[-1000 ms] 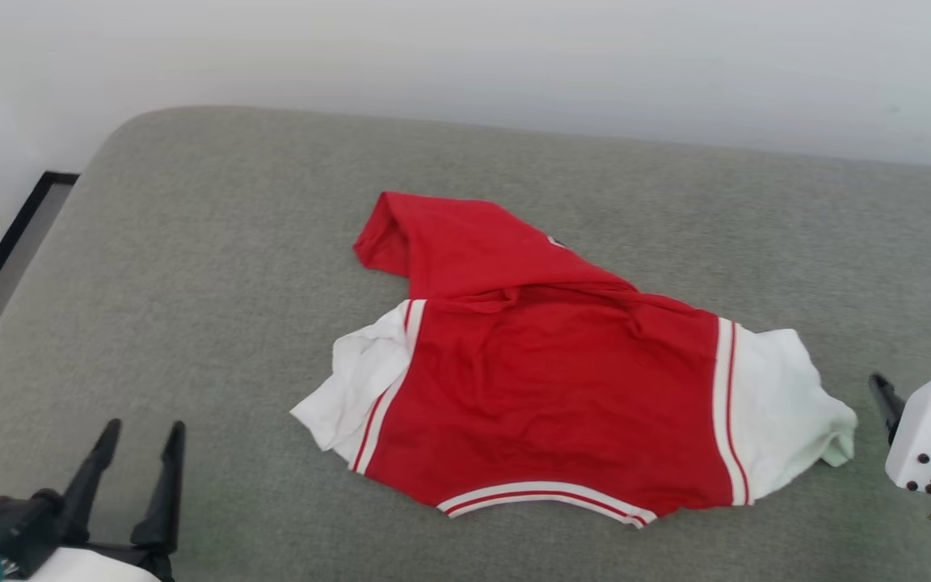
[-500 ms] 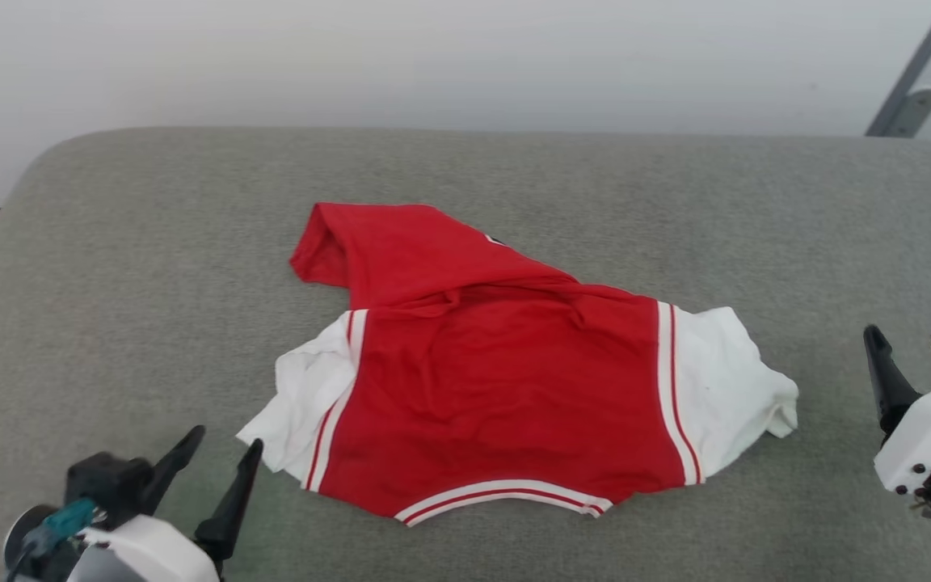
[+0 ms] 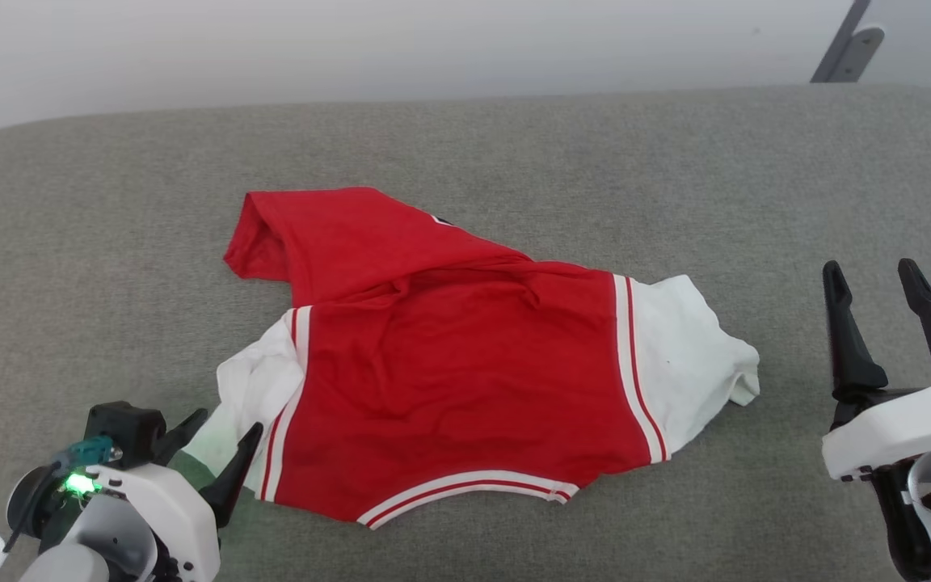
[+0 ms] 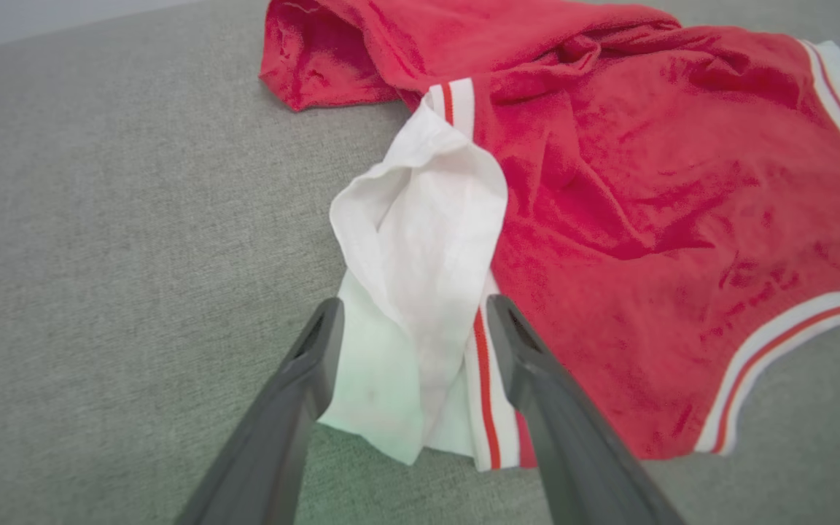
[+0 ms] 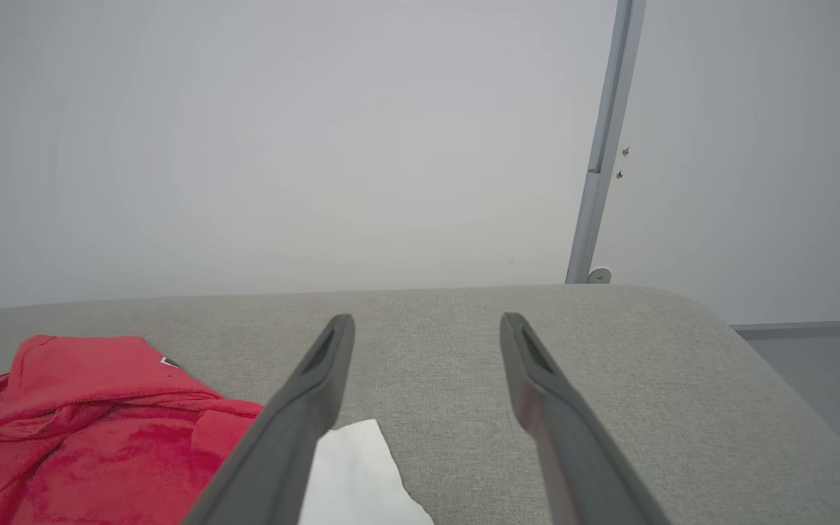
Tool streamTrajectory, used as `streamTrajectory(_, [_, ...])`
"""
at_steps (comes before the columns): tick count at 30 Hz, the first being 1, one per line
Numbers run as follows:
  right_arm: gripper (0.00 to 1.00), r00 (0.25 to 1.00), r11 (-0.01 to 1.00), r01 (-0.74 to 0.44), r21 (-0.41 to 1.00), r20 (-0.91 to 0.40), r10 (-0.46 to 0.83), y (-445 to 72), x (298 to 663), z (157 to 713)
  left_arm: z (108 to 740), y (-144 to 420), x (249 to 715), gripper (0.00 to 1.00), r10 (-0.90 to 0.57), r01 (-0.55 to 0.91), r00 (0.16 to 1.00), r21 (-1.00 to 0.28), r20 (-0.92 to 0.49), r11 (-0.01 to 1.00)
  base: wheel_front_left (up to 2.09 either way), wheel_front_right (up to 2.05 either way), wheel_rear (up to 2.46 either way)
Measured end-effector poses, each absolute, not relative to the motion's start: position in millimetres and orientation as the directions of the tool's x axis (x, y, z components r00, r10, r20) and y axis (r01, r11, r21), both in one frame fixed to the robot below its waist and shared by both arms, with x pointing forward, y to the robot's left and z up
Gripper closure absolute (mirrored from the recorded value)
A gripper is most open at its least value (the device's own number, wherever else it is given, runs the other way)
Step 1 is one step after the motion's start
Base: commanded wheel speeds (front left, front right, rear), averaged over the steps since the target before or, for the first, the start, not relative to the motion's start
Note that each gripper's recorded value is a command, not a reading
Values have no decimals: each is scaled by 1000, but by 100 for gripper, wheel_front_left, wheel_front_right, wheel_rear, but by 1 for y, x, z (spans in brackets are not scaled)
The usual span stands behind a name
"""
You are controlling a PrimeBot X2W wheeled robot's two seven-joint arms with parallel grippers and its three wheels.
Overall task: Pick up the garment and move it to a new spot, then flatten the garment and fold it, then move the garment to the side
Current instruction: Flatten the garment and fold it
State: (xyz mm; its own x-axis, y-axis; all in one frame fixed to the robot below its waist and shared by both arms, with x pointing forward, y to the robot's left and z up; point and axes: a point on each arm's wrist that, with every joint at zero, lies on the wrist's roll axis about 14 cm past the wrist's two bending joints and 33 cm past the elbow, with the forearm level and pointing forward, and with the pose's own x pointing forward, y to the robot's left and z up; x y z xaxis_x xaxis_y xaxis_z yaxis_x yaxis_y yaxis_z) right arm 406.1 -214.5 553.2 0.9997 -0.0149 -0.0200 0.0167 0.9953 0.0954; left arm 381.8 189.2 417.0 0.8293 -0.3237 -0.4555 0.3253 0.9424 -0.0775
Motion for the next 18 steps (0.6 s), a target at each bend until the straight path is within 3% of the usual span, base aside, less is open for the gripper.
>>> streamTrajectory(6, [0, 1000, 995, 21, 97, -20, -19, -215, 406, 545, 397, 193, 390, 2, -303, 310, 788, -80, -536, 947, 0, 0, 0])
streamTrajectory(7, [0, 1000, 995, 21, 98, -20, -19, -215, 406, 544, 394, 192, 390, 24, -302, 308, 778, -84, -551, 948, 0, 0, 0])
streamTrajectory(9, [0, 999, 995, 24, 98, -29, -21, -216, 407, 540, 388, 193, 392, 94, -297, 304, 766, -86, -570, 949, 0, 0, 0])
streamTrajectory(10, [0, 999, 995, 25, 98, -33, -21, -216, 407, 539, 385, 194, 392, 100, -292, 302, 757, -83, -585, 950, 0, 0, 0])
streamTrajectory(18, [0, 998, 994, 35, 99, -46, -31, -219, 411, 532, 380, 204, 403, 100, -259, 284, 741, -61, -619, 957, 0, 0, 0])
